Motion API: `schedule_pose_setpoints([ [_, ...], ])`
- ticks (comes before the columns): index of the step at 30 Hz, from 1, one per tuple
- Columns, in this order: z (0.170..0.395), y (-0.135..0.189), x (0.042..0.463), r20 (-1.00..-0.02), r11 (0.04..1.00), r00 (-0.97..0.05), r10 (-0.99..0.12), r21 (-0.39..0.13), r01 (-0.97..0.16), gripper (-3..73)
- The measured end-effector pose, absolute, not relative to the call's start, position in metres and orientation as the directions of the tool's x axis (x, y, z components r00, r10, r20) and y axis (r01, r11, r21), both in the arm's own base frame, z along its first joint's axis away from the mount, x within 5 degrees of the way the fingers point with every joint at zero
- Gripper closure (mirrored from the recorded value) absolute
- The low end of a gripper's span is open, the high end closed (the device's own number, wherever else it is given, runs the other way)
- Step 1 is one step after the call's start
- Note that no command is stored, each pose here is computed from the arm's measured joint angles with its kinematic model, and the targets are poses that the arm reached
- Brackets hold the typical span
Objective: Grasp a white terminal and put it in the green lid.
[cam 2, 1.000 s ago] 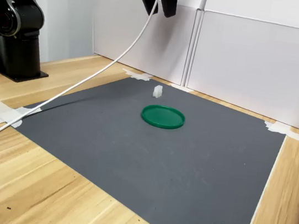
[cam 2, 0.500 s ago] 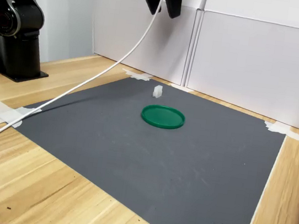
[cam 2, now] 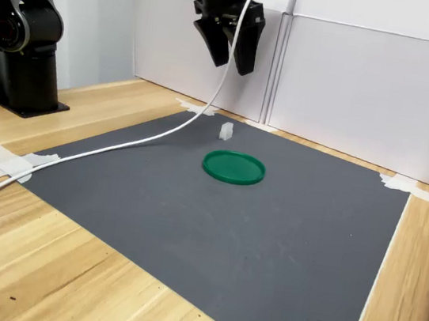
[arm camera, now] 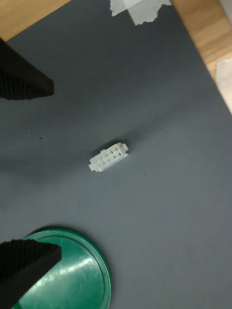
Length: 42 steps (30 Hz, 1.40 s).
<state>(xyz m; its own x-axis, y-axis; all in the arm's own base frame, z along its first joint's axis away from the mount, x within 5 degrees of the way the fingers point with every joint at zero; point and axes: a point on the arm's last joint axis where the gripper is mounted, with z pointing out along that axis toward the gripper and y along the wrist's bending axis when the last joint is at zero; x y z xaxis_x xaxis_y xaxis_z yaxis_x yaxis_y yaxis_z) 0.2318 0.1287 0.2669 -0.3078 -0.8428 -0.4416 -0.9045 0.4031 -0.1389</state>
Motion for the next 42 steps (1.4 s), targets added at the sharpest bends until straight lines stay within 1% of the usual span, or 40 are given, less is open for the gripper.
schedule_pose_setpoints([
  [4, 0.257, 0.130, 0.231, -0.428, 0.385, -0.294, -0.855, -0.142, -0.912, -0.7],
  [6, 0.253, 0.134, 0.231, -0.407, 0.359, -0.272, -0.872, -0.152, -0.921, -0.7],
  [8, 0.247, 0.141, 0.229, -0.378, 0.342, -0.266, -0.887, -0.149, -0.928, -0.7],
  [13, 0.231, 0.149, 0.232, -0.333, 0.353, -0.297, -0.895, -0.124, -0.927, -0.5],
  [18, 0.218, 0.151, 0.242, -0.315, 0.349, -0.291, -0.903, -0.146, -0.926, 1.2],
  [25, 0.202, 0.155, 0.248, -0.286, 0.347, -0.301, -0.910, -0.125, -0.930, 1.2],
  [35, 0.186, 0.160, 0.253, -0.285, 0.360, -0.323, -0.902, -0.088, -0.929, 1.4],
  [42, 0.184, 0.162, 0.256, -0.301, 0.369, -0.325, -0.896, -0.101, -0.924, 2.7],
])
